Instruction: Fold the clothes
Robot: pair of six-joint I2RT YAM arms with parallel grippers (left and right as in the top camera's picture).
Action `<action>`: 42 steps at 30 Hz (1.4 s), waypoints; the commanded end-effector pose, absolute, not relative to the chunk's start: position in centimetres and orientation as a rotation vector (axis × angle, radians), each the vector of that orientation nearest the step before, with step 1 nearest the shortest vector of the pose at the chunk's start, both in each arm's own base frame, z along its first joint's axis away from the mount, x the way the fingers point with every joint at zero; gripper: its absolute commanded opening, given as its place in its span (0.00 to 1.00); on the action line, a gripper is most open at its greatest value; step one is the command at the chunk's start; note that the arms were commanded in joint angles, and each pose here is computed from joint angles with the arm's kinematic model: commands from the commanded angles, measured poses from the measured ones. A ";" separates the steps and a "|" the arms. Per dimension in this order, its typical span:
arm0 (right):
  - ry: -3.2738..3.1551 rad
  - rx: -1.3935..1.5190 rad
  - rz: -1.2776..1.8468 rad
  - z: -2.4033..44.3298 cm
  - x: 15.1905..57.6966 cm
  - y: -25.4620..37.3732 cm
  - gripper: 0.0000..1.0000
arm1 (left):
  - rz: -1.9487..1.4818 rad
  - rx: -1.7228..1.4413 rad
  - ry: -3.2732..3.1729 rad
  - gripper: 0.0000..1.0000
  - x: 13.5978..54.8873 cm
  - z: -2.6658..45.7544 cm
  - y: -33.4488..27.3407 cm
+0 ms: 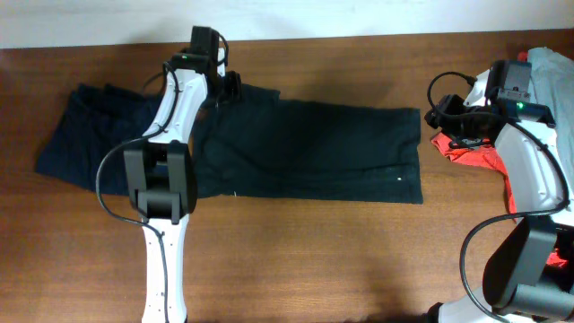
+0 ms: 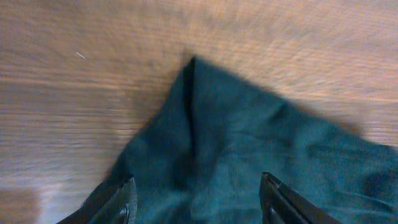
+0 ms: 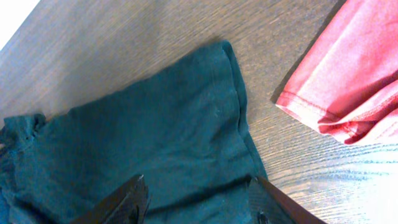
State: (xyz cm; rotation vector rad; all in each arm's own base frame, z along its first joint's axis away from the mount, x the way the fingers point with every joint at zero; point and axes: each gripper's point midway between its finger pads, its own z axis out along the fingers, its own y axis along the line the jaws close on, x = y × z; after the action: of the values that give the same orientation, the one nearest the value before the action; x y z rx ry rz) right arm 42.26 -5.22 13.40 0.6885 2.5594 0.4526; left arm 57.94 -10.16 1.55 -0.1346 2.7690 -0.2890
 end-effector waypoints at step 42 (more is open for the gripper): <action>2.571 0.674 0.435 13.4 42.3 -5.2 0.57 | -0.369 -0.107 2.720 0.01 59.4 6.0 -11.3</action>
State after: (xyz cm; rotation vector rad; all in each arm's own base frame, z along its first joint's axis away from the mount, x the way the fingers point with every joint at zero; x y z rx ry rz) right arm 41.82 -5.16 13.13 0.7000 2.5792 0.4506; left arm 58.12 -11.13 3.18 -0.1203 2.7860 -0.3454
